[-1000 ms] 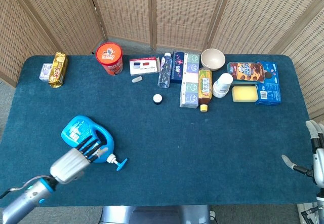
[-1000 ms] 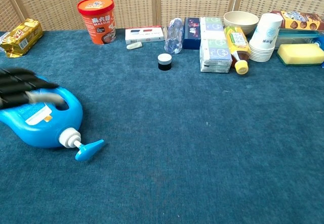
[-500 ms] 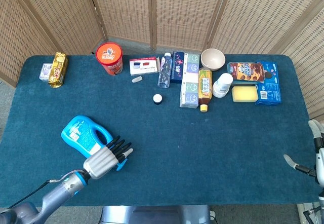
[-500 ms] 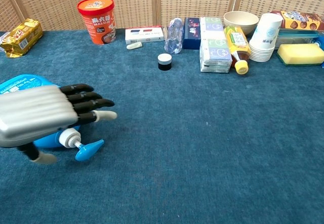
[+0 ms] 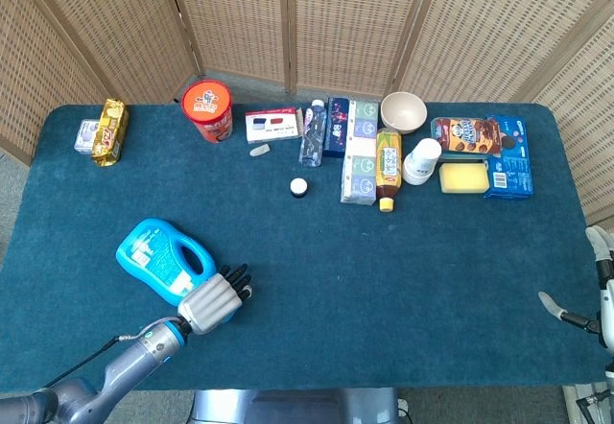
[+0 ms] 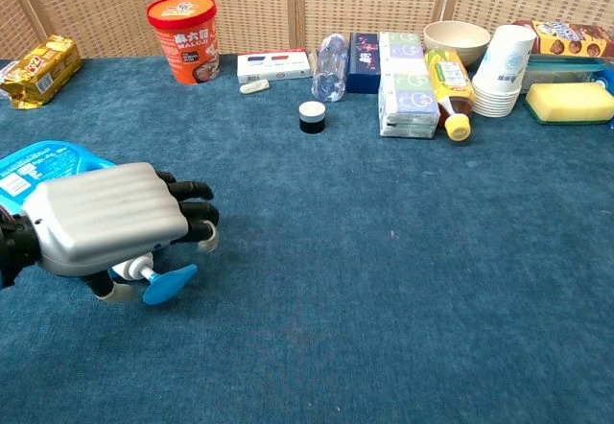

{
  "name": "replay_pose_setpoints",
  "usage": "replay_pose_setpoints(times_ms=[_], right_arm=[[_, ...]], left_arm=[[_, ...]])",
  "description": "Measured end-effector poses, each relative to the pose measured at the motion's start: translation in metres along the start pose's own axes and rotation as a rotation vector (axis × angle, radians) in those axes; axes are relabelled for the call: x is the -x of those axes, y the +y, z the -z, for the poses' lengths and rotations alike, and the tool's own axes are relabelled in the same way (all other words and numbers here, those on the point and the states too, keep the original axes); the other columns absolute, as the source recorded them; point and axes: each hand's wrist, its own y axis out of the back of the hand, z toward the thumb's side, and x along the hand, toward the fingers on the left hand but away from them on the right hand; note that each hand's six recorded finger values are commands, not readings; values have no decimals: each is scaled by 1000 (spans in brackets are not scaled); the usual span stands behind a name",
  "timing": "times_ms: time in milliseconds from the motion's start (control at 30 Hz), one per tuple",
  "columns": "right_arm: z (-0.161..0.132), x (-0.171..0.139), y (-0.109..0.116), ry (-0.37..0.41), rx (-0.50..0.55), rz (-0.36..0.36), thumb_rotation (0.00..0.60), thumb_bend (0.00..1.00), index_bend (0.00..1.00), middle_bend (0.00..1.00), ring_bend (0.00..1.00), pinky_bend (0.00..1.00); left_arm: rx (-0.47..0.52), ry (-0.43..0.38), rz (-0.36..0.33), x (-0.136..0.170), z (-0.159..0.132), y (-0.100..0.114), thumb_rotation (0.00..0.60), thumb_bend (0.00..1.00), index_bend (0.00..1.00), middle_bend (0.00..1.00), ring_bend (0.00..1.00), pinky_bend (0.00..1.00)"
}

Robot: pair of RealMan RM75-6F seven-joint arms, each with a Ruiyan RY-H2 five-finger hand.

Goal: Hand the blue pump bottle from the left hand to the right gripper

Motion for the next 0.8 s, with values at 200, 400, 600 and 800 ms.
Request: replay_pose_setpoints(times_ms=[200,400,600,800], right_arm=[[0,0,2,3,26,2,496,0,0,40,0,0],[-1,-1,4,16,49,1,497,0,0,51,0,0],[-1,-2,3,20,54,-5,497,0,0,52,0,0],[0,-1,1,20,54,-9,498,0,0,52,0,0]], left_arm=[[-71,23,11,-2,-1,-4,600,255,473,388,322,503],[-114,50,10,-4,-4,-9,600,412,602,529,474,681],[-87,60,-10,-2,-2,-5,600,459,695,628,567,756],[-9,78,-66,6,9,7,600,466,723,658,595,774]])
